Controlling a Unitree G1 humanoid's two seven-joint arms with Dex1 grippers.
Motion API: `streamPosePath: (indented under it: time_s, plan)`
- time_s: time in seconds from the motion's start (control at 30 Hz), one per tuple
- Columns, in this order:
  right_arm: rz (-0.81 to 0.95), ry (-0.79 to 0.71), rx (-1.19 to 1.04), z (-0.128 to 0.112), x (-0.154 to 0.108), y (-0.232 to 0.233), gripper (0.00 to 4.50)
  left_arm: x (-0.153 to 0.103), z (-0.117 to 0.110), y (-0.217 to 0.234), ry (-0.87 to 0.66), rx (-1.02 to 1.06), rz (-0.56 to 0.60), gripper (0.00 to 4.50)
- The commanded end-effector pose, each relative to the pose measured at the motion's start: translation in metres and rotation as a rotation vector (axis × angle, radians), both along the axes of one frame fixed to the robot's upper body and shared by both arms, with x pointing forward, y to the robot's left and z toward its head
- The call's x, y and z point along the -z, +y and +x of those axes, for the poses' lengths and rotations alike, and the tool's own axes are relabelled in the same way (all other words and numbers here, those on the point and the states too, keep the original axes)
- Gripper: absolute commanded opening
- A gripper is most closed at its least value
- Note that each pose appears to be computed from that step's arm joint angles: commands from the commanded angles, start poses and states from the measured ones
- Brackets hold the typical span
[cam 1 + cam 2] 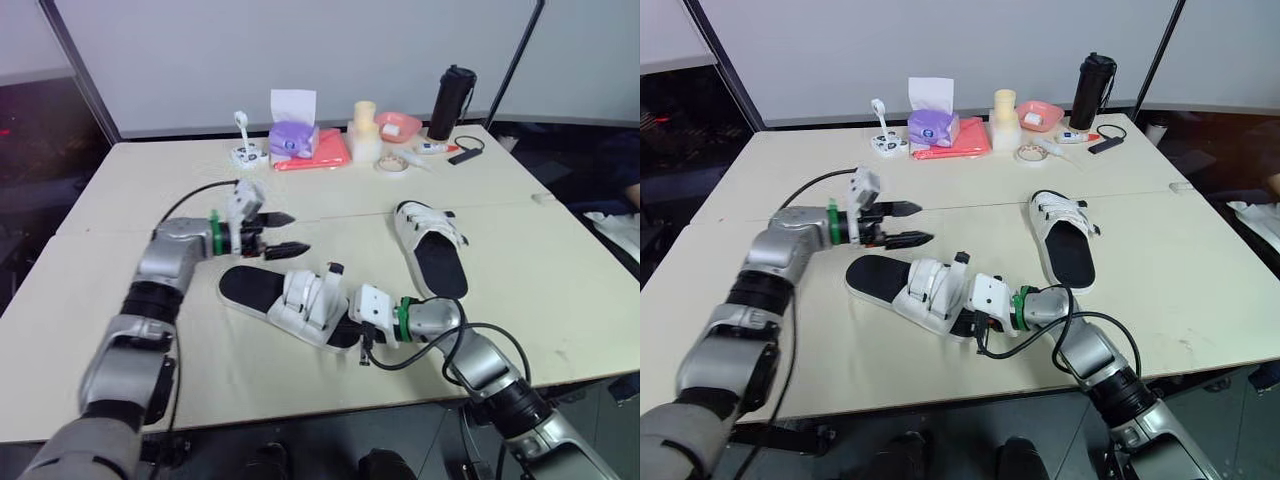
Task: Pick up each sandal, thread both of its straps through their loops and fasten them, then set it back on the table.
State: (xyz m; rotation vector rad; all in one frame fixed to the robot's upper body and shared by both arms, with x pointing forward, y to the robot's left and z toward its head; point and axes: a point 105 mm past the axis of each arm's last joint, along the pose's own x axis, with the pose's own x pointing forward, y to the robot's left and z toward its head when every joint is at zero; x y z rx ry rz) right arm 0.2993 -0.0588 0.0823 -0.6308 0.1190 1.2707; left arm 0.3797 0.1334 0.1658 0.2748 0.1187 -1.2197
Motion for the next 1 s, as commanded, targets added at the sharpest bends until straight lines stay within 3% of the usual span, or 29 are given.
streamPosePath:
  time_s: [0.03, 0.13, 0.37, 0.7, 1.0]
  plan:
    - [-0.097, 0.082, 0.055, -0.001, 0.028, -0.016, 0.00, -0.002, -0.011, 0.015, -0.085, 0.059, 0.047, 4.45]
    - [-0.099, 0.075, 0.050, -0.001, 0.026, -0.015, 0.00, 0.003, -0.015, 0.025, -0.095, 0.054, 0.063, 3.62]
    - [-0.107, 0.063, 0.044, -0.001, 0.025, -0.014, 0.00, 0.024, -0.024, 0.026, -0.219, 0.107, 0.170, 0.03]
    - [-0.114, 0.035, 0.047, -0.010, 0.010, -0.028, 0.00, 0.063, -0.041, 0.014, -0.169, 0.197, 0.228, 0.03]
    - [-0.082, 0.020, 0.076, -0.028, -0.011, -0.035, 0.00, 0.061, -0.055, -0.011, -0.063, 0.284, 0.120, 0.03]
